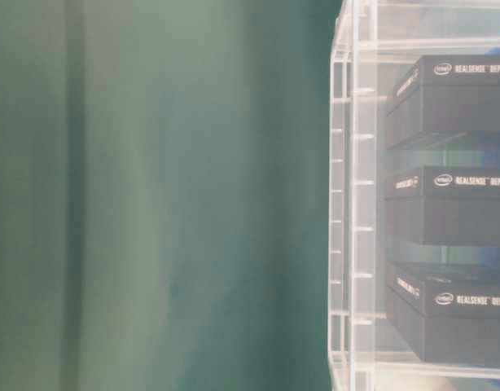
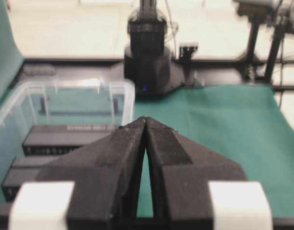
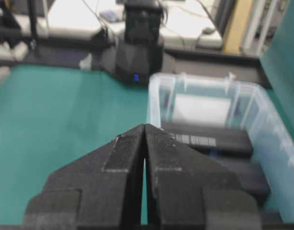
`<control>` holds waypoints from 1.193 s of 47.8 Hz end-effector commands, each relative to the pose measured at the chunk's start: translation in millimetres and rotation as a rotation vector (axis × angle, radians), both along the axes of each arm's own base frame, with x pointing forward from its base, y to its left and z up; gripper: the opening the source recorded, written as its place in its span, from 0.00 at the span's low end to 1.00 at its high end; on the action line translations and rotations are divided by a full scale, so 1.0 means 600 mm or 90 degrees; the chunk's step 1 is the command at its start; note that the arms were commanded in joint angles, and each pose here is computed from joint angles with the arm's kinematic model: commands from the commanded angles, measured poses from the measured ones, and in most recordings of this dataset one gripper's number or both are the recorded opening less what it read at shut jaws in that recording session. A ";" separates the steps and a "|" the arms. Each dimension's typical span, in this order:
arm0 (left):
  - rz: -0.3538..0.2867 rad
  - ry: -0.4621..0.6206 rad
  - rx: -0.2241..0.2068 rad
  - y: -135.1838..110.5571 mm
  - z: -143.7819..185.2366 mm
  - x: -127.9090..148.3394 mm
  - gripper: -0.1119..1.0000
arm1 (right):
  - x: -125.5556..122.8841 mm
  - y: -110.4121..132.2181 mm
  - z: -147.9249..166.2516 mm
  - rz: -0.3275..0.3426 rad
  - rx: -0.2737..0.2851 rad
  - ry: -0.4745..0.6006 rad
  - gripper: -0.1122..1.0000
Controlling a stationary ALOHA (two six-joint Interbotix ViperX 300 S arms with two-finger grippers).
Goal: Take the box out of the case with both arms.
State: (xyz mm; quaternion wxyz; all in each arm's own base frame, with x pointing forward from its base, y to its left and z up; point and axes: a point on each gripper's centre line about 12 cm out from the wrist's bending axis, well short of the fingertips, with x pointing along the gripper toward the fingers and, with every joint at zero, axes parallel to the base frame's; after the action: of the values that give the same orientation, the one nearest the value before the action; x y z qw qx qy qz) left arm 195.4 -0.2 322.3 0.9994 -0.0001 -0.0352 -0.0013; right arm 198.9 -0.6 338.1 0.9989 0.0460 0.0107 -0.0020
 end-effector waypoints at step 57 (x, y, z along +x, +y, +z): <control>0.035 0.397 -0.077 0.004 0.147 -0.019 0.10 | -0.060 -0.003 0.095 -0.052 0.100 0.529 0.10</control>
State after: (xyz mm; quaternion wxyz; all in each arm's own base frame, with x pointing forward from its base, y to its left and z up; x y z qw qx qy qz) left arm 187.2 2.7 406.1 0.9698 -0.0572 0.2358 0.0251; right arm 170.2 -2.2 393.8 0.9257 0.1092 0.3589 -0.0481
